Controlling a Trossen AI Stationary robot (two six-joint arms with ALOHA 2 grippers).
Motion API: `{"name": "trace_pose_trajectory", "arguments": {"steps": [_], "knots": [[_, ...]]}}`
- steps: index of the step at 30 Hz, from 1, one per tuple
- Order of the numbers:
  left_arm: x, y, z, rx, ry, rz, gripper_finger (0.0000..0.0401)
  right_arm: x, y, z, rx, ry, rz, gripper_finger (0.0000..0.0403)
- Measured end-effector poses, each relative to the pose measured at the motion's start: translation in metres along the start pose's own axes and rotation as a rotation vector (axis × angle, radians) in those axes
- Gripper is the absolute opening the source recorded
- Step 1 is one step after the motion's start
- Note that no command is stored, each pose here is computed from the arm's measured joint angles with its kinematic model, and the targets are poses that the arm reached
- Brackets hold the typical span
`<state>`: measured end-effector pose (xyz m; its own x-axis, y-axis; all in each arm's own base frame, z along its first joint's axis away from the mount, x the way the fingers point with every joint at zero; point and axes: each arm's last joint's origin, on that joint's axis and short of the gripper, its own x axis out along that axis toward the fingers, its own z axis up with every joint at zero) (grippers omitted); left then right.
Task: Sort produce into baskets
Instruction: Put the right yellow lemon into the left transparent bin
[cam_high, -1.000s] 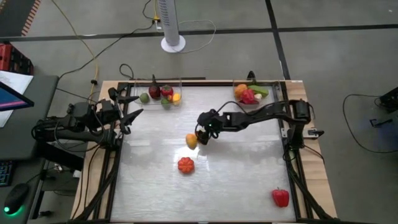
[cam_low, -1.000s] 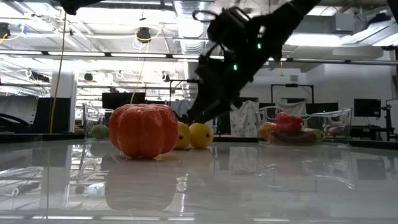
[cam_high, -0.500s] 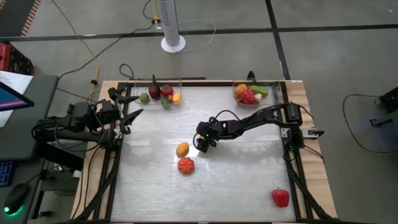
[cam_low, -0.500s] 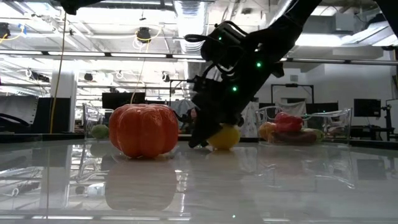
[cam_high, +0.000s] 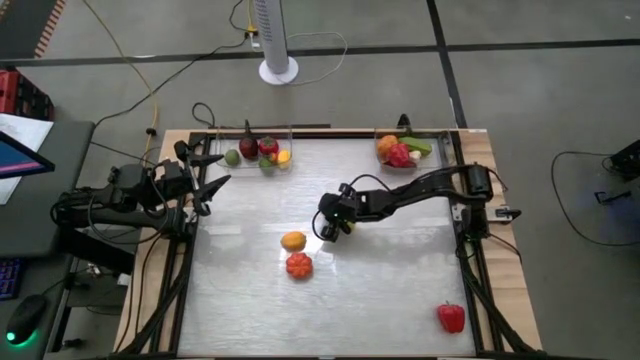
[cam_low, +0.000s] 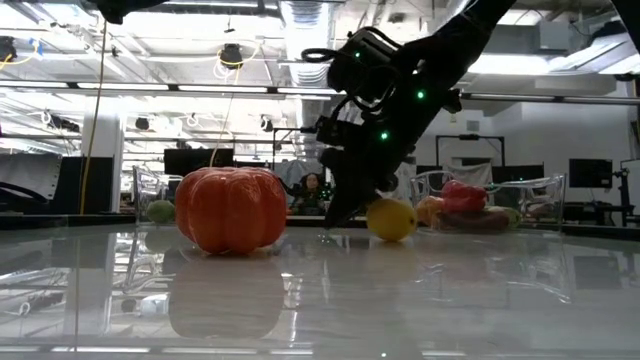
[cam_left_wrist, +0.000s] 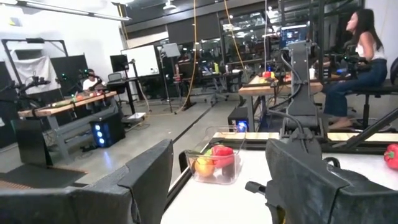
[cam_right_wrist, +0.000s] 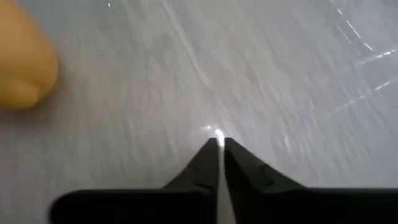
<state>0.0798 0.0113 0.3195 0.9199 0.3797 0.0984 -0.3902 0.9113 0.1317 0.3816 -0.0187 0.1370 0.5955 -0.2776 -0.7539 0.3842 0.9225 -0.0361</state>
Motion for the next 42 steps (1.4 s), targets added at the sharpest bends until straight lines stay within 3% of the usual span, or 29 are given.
{"name": "trace_pose_trajectory", "arguments": {"steps": [3, 6, 13, 18, 23, 28, 33, 42], "knots": [[0.0, 0.0, 0.0, 0.0, 0.0, 0.001, 0.0245, -0.017, -0.002, 0.011, -0.011, -0.048, 0.012, 0.002], [0.0, 0.0, 0.0, 0.0, 0.0, 0.003, 0.0245, -0.042, -0.005, 0.024, -0.006, -0.098, 0.024, 0.003], [0.0, 0.0, 0.0, 0.0, 0.001, 0.003, 0.0245, -0.085, -0.015, 0.024, 0.054, -0.053, 0.018, 0.0183], [0.0, 0.0, 0.0, -0.001, 0.001, 0.003, 0.0245, -0.079, -0.008, -0.005, 0.09, 0.007, 0.0, 0.0296], [0.0, 0.0, 0.0, -0.004, 0.001, 0.003, 0.0245, -0.069, -0.002, -0.033, 0.062, -0.036, -0.077, 0.0357], [0.0, 0.0, 0.0, -0.01, 0.0, 0.003, 0.0245, -0.062, -0.003, -0.048, 0.085, -0.097, -0.039, 0.0367], [0.0, 0.0, 0.0, -0.008, 0.003, 0.002, 0.0245, -0.055, -0.006, -0.064, 0.084, -0.072, -0.046, 0.0361], [0.0, 0.0, 0.0, -0.008, 0.004, 0.006, 0.0245, -0.055, -0.006, -0.067, 0.092, -0.071, -0.046, 0.0329]]}}
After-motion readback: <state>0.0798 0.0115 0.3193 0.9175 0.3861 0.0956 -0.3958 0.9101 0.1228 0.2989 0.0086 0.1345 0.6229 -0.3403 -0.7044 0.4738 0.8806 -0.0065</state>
